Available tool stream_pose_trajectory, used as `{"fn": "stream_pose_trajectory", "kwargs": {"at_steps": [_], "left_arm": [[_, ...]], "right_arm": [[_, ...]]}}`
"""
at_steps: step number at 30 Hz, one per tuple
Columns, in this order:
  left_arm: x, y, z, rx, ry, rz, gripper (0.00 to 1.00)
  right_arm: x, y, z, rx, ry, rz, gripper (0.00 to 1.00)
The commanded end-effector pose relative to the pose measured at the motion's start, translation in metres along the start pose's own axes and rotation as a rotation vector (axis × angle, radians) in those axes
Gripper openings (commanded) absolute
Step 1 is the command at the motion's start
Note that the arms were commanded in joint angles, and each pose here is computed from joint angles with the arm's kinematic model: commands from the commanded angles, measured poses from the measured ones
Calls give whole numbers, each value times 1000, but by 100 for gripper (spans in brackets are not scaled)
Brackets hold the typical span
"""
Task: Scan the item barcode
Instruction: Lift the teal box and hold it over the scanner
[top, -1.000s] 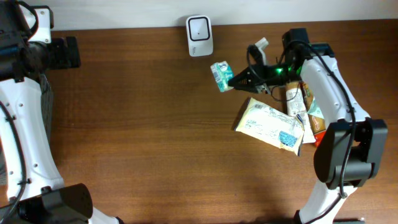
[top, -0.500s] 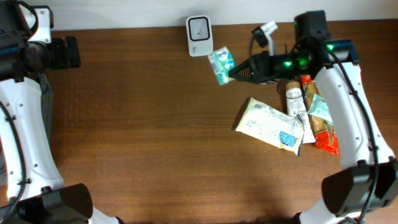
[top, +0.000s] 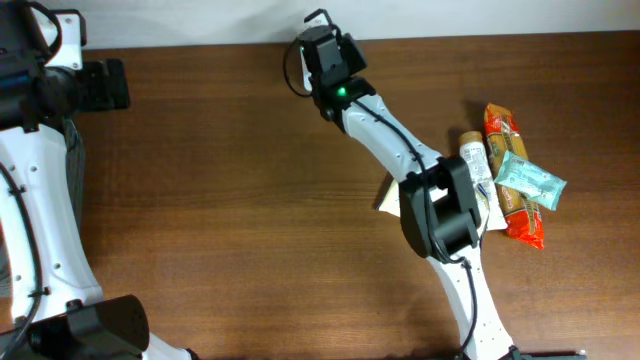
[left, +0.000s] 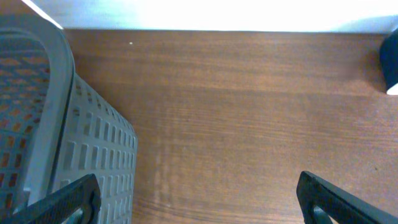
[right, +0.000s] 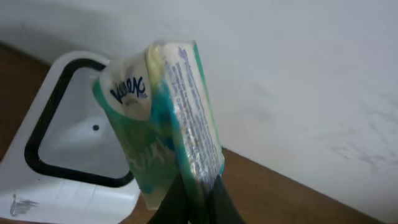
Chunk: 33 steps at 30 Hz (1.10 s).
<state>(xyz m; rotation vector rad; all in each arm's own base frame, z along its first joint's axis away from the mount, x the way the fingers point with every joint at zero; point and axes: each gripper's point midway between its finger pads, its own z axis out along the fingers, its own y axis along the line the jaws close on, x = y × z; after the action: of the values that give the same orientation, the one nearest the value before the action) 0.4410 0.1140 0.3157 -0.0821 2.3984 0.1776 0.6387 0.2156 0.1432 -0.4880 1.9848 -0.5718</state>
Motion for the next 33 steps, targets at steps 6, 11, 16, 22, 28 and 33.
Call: {"fn": "stream_pose_trajectory", "kwargs": {"at_steps": [6,11,16,22,28,33], "left_arm": [[-1,1,0,4,-3,13,99],[-1,1,0,4,-3,13,99],[-1,1,0,4,-3,13,99],[-1,1,0,4,-3,13,99],[0,1,0,4,-2,13,99],[0,1,0,4,0,13,99]], "right_arm": [[-7,15,11,4,-68,-309,4],[6,31,22,-6,-61,-412,4],[-18,18,20,63,-141,-361,4],[-57,8,-8,168,-228,-272,4],[-43,8,-5,136,-162,-326,4],[-68,-51,-45,100,-140,-156,4]]}}
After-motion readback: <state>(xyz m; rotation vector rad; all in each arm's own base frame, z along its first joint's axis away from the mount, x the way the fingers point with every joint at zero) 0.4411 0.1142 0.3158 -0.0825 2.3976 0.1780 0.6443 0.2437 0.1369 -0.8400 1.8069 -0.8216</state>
